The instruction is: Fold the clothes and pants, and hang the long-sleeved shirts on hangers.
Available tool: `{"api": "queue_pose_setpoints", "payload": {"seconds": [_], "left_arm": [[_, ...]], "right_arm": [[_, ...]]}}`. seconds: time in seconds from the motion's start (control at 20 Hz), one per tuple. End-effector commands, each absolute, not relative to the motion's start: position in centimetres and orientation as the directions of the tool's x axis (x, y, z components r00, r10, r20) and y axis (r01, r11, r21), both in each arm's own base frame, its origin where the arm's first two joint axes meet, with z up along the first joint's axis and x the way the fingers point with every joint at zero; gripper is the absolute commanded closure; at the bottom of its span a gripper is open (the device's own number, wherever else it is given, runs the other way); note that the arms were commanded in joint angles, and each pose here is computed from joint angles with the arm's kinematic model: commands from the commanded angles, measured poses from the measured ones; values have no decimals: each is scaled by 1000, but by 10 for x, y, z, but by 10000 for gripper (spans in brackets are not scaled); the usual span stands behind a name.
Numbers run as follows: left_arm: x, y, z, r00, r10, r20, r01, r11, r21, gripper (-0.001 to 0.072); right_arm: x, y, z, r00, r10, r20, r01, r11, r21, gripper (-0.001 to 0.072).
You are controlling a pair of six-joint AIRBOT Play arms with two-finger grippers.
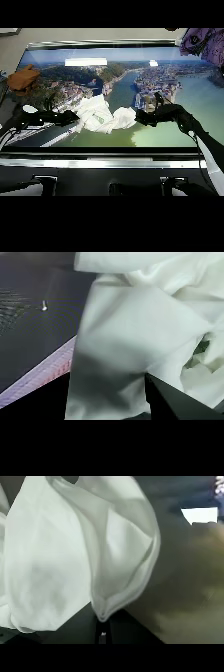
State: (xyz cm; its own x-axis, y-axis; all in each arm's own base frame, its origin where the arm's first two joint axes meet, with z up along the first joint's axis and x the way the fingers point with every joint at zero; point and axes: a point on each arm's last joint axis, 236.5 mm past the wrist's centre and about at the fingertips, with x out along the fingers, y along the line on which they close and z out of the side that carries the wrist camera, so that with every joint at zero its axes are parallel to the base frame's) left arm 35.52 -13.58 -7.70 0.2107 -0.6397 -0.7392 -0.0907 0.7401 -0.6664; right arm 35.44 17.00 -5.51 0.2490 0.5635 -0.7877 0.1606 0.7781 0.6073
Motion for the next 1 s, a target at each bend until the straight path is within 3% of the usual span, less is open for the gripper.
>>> {"api": "queue_pose_setpoints", "payload": {"seconds": [0.0,0.05,0.25,0.45,0.6,0.75,0.95], "left_arm": [[353,-158,-92,188,-653,-734,-72,736,-673,458],[356,-160,-87,196,-656,-729,-50,735,-676,693],[413,-131,15,380,-642,-666,62,736,-674,697],[448,-61,203,702,-418,-576,174,886,-431,697],[415,-30,328,867,-253,-428,149,953,-263,696],[354,-16,410,955,-144,-260,115,985,-125,696],[279,-3,455,990,-39,-134,24,993,-118,696]], "right_arm": [[348,172,-53,227,573,-788,169,773,611,680],[349,172,-49,235,574,-784,162,773,614,681],[392,158,32,415,516,-749,9,821,571,682],[431,135,212,702,433,-566,-201,882,426,681],[398,110,338,849,364,-382,-264,920,290,681],[329,85,415,923,304,-237,-266,947,181,680],[253,65,456,958,262,-114,-244,958,150,680]]}}
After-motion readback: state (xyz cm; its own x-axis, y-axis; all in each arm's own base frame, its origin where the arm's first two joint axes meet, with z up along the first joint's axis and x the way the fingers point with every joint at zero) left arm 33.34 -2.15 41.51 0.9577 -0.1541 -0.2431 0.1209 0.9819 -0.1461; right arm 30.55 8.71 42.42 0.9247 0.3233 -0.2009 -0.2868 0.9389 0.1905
